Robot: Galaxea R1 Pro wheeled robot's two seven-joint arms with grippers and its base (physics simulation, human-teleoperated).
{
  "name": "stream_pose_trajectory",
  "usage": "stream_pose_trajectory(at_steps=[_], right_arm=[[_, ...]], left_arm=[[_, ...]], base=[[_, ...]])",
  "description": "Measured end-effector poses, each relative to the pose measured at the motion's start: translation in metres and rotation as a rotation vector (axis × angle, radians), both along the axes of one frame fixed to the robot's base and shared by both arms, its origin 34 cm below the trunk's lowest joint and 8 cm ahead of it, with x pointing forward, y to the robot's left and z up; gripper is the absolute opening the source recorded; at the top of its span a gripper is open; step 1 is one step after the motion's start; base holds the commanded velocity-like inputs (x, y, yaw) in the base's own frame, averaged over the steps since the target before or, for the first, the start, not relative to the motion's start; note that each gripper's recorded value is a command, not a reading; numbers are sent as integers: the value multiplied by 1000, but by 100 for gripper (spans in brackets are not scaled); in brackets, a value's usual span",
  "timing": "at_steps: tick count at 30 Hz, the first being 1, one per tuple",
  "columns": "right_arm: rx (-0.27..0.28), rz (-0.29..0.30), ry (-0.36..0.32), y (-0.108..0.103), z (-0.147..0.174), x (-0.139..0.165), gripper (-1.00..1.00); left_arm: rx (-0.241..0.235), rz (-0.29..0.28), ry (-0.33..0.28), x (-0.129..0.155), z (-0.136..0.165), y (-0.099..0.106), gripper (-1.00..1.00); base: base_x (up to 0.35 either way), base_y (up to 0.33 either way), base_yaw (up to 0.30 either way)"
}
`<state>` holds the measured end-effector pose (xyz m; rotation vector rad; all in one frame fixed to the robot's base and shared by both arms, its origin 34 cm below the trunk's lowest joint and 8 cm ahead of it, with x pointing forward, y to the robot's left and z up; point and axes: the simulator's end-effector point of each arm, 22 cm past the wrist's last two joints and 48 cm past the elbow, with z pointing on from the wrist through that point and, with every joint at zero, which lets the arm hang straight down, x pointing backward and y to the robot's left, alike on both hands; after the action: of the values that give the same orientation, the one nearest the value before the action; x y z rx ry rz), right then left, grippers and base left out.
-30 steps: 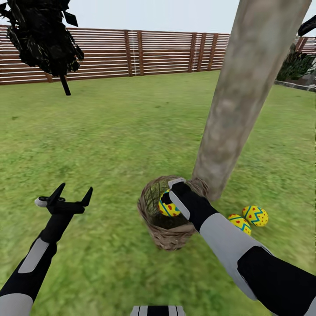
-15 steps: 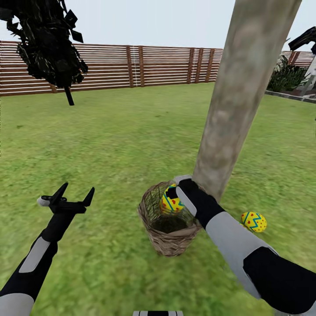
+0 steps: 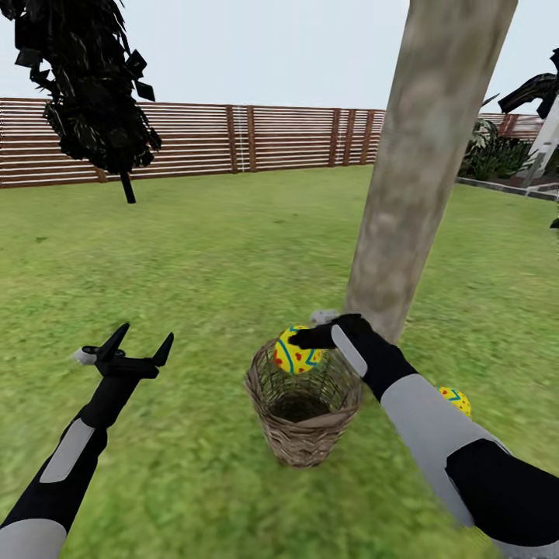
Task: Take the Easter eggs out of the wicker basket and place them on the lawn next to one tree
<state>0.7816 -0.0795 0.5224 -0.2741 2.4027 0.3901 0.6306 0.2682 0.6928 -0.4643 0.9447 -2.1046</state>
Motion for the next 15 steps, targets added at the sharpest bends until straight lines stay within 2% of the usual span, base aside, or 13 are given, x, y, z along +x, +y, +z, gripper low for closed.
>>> stream_pose_trajectory(at_steps=[1,4,6,9,10,11,12,13,15], right_arm=[[70,26,5,4,8,-2,-100],[200,109,6,5,28,-9,-100],[306,165,1,8,48,-15,-100],[452,262,5,25,71,-35,-100],[525,324,6,28,84,-47,-100],[626,410,8,23,104,-64,-100],[644,426,5,18,110,-68,-100],[676,420,5,9,112,-71,-100],[792,423,-24,-4,134,-77,-100]], left_arm=[[2,0,-1,0,2,-1,100],[-7,-3,-11,-2,8,-5,100],[-7,-5,-11,-3,11,-8,100],[3,-6,-10,-3,15,-10,100],[1,-7,-14,-4,17,-11,100],[-12,-12,-16,-4,19,-17,100],[-11,-23,-21,-6,23,-24,100],[20,-92,-36,-12,29,-54,100],[51,-184,-54,-23,35,-92,100]], base=[[0,0,0],[0,0,0],[0,0,0],[-119,0,0],[-330,0,-69],[-336,0,-149],[-339,0,-191],[-340,0,-200],[-337,0,-209]])
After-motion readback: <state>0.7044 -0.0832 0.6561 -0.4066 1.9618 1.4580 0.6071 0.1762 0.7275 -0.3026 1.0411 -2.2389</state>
